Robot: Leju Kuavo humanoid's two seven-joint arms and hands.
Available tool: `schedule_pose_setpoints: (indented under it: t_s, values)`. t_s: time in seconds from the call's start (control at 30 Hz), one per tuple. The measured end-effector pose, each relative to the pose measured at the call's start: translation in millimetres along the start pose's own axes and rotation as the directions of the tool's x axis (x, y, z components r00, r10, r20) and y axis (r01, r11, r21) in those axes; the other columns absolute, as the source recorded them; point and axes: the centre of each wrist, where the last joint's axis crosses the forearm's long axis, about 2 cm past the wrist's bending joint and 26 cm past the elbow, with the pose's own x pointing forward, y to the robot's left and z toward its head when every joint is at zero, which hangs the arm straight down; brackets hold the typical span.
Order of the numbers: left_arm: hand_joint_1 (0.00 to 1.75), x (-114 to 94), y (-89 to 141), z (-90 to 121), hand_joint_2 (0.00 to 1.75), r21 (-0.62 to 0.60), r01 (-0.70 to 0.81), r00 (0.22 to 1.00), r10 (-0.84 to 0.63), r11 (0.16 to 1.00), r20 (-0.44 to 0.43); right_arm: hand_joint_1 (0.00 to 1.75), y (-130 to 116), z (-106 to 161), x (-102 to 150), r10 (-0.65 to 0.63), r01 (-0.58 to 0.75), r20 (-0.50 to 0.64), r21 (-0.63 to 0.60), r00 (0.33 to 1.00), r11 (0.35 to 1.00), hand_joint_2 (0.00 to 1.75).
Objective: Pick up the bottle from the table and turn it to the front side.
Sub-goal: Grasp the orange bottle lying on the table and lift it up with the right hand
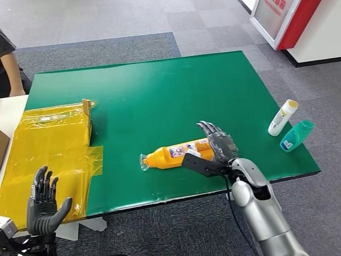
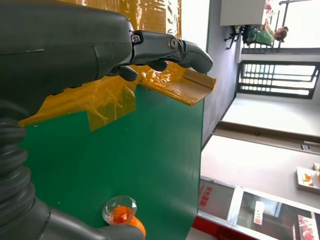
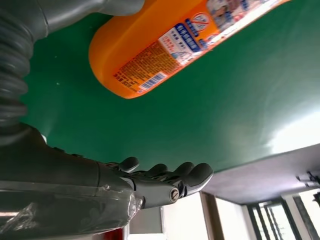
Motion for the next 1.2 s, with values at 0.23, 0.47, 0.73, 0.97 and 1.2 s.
schedule_pose_setpoints:
  t_s: [0.23, 0.47, 0.73, 0.97, 1.2]
  values:
    - [0.0, -1.4, 2.9, -5.8, 1.75, -0.019, -0.004, 1.0, 0.005, 1.0, 0.007, 0.0, -13.8, -45.4, -32.9, 0.073, -0.058, -0.078, 0.186, 0.994, 0.981, 1.75]
    - [0.0, -3.7, 1.3, -14.2, 1.75, -0.054, -0.021, 1.0, 0.022, 0.998, 0.013, 0.0, -20.9, -84.4, -42.0, 0.113, -0.066, -0.117, 0.347, 0.987, 0.936, 1.75]
    - [0.0, -6.2, -1.3, -19.5, 1.75, -0.089, -0.034, 0.999, 0.035, 0.995, 0.01, 0.01, -15.1, -101.2, -49.4, 0.174, -0.088, -0.144, 0.47, 0.974, 0.878, 1.75]
    - [0.0, -8.1, -1.8, -20.8, 1.75, -0.101, -0.042, 0.999, 0.042, 0.994, 0.005, 1.75, -6.1, -103.9, -49.8, 0.19, -0.095, -0.127, 0.53, 0.973, 0.843, 1.75]
    - [0.0, -9.2, -1.4, -20.8, 1.75, -0.104, -0.042, 0.999, 0.042, 0.994, 0.001, 1.75, -4.8, -105.7, -48.6, 0.191, -0.106, -0.104, 0.538, 0.976, 0.837, 1.75]
